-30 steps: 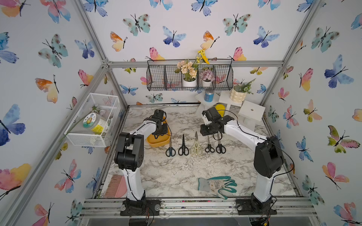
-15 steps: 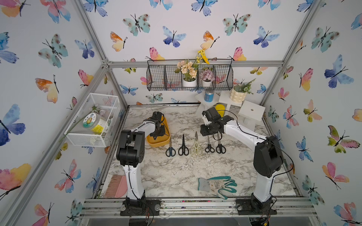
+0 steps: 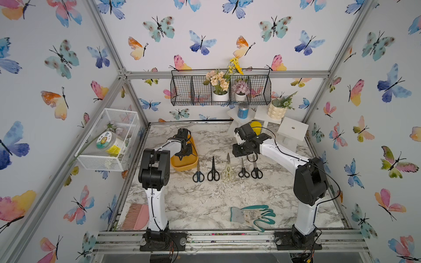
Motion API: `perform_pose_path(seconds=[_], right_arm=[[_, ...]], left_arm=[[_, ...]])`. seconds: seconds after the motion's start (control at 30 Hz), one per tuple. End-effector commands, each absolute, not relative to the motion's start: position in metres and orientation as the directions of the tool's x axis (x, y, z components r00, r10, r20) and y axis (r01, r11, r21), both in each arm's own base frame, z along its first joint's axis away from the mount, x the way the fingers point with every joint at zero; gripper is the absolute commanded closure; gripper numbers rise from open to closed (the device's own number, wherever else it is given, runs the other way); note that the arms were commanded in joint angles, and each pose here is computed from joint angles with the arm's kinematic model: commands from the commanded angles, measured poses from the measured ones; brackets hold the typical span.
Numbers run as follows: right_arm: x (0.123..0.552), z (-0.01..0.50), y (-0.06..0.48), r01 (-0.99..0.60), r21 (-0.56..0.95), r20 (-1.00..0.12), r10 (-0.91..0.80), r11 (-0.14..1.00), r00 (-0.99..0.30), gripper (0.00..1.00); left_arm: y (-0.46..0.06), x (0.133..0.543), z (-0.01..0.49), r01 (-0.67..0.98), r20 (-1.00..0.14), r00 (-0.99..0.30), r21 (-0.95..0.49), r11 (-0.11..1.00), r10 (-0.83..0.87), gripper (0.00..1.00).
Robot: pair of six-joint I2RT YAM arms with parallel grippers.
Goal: Take the scissors out of the storage box
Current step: Pick up the scissors from the storage box.
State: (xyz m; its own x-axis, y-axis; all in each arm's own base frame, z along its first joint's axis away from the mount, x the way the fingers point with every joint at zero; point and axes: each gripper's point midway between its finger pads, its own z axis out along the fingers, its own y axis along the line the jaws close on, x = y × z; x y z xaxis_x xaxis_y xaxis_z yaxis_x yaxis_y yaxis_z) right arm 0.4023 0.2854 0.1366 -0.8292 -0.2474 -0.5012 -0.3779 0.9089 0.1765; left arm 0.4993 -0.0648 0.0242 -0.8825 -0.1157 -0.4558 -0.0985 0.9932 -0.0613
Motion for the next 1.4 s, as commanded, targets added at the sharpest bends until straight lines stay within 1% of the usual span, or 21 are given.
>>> perform_pose_path(seconds=[0.0, 0.07, 0.1, 0.2, 0.37, 0.43, 0.47, 0.5, 0.6, 0.83, 1.03, 1.17, 1.3, 1.37], right_arm=[[0.404, 0.134, 0.283, -0.376, 0.144, -0.485, -0.266, 0.915, -0.833, 0.6], [0.405, 0.135, 0.284, -0.377, 0.145, -0.485, -0.266, 0.915, -0.833, 0.6], [0.404, 0.134, 0.285, -0.38, 0.147, -0.484, -0.268, 0.913, -0.833, 0.6], [0.402, 0.132, 0.284, -0.379, 0.151, -0.479, -0.268, 0.913, -0.836, 0.6], [0.398, 0.126, 0.283, -0.374, 0.164, -0.47, -0.261, 0.913, -0.843, 0.6], [0.397, 0.126, 0.282, -0.371, 0.165, -0.472, -0.257, 0.914, -0.843, 0.6], [0.396, 0.126, 0.282, -0.371, 0.169, -0.474, -0.254, 0.913, -0.843, 0.6], [0.396, 0.126, 0.282, -0.372, 0.17, -0.475, -0.255, 0.913, -0.842, 0.6], [0.395, 0.127, 0.282, -0.372, 0.17, -0.476, -0.254, 0.913, -0.842, 0.6], [0.396, 0.13, 0.284, -0.38, 0.175, -0.482, -0.257, 0.908, -0.838, 0.6], [0.396, 0.133, 0.283, -0.38, 0.168, -0.489, -0.258, 0.909, -0.833, 0.6], [0.395, 0.131, 0.282, -0.381, 0.167, -0.489, -0.259, 0.909, -0.833, 0.6], [0.396, 0.131, 0.281, -0.377, 0.162, -0.491, -0.257, 0.912, -0.832, 0.6], [0.398, 0.132, 0.28, -0.373, 0.156, -0.498, -0.254, 0.915, -0.829, 0.6]], left_arm=[[-0.065, 0.456, -0.035, -0.104, -0.254, -0.96, -0.069, 0.992, -0.119, 0.93], [-0.063, 0.457, -0.032, -0.103, -0.262, -0.958, -0.069, 0.992, -0.118, 0.99], [-0.062, 0.459, -0.028, -0.102, -0.273, -0.955, -0.071, 0.992, -0.118, 1.0], [-0.062, 0.469, -0.007, -0.094, -0.327, -0.938, -0.081, 0.992, -0.116, 1.0], [-0.066, 0.487, 0.047, -0.079, -0.436, -0.891, -0.117, 0.99, -0.123, 1.0], [-0.068, 0.489, 0.067, -0.072, -0.471, -0.873, -0.133, 0.989, -0.126, 1.0], [-0.068, 0.489, 0.069, -0.072, -0.475, -0.871, -0.134, 0.988, -0.128, 1.0], [-0.068, 0.489, 0.085, -0.069, -0.5, -0.856, -0.142, 0.987, -0.132, 1.0], [-0.069, 0.485, 0.097, -0.063, -0.516, -0.846, -0.152, 0.986, -0.134, 1.0], [-0.071, 0.475, 0.094, -0.068, -0.492, -0.859, -0.168, 0.983, -0.143, 1.0], [-0.077, 0.47, 0.117, -0.058, -0.52, -0.838, -0.217, 0.974, -0.166, 1.0], [-0.096, 0.461, 0.14, -0.002, -0.552, -0.822, -0.247, 0.969, -0.142, 1.0], [-0.133, 0.447, 0.159, 0.073, -0.575, -0.812, -0.274, 0.959, -0.103, 1.0], [-0.153, 0.439, 0.161, 0.102, -0.57, -0.817, -0.292, 0.951, -0.088, 1.0]])
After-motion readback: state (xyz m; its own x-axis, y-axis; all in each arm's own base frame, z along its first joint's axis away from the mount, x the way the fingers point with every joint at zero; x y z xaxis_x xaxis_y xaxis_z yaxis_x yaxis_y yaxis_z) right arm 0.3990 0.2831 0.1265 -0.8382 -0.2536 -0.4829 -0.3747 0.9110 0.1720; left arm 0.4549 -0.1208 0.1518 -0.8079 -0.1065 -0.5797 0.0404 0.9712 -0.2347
